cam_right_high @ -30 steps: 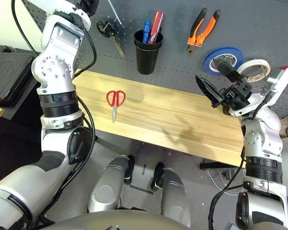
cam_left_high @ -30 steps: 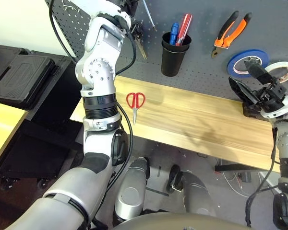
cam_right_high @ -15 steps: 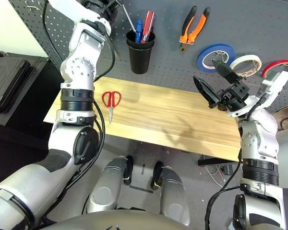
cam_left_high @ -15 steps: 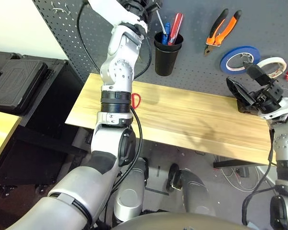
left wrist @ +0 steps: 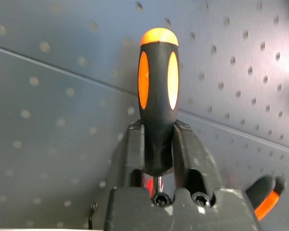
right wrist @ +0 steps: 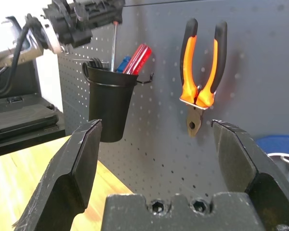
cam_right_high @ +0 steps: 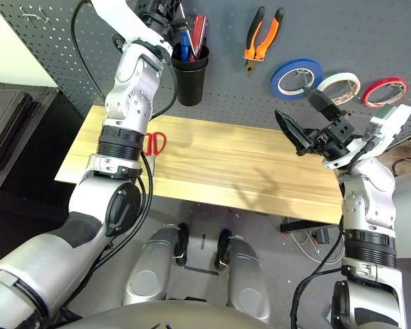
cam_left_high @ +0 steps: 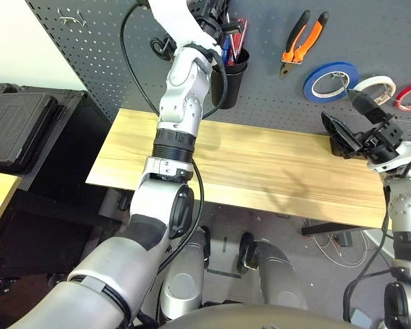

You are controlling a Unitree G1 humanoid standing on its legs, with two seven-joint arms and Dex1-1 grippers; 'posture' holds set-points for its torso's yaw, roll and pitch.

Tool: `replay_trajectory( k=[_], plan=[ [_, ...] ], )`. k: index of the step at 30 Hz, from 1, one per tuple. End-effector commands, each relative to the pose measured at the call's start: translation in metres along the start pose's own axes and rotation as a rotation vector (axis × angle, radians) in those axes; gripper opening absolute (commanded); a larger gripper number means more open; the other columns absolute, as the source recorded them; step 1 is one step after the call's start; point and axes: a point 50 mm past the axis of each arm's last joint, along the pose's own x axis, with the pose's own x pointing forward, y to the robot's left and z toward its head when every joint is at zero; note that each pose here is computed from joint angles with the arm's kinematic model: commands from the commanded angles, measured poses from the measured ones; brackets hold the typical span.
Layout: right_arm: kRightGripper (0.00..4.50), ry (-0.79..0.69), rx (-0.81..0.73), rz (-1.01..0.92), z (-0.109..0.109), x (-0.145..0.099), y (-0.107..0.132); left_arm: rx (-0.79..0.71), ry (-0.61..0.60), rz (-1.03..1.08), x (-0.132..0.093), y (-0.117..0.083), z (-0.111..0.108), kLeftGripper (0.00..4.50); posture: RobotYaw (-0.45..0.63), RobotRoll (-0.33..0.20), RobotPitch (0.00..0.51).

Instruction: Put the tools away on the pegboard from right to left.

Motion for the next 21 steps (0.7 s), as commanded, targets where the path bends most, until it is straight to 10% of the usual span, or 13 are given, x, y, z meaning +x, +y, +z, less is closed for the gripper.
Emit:
replay_trajectory(
  k=[1,6,21],
  plan=[
    [4.50,0.008,-0.005,0.004,-0.002,-0.001,0.001,0.050,0.001,-0.029,-0.004,-0.003,-0.002,2.47,0.19,0.000,0.169],
    [4.50,0.013,-0.001,0.012,-0.005,0.001,0.002,0.083,-0.014,-0.023,-0.007,0.000,0.004,4.45,0.20,0.000,0.170],
    [4.50,0.262,0.053,0.053,-0.030,0.009,0.017,0.250,-0.077,0.047,-0.037,0.003,0.079,4.48,0.25,0.000,0.184]
  ],
)
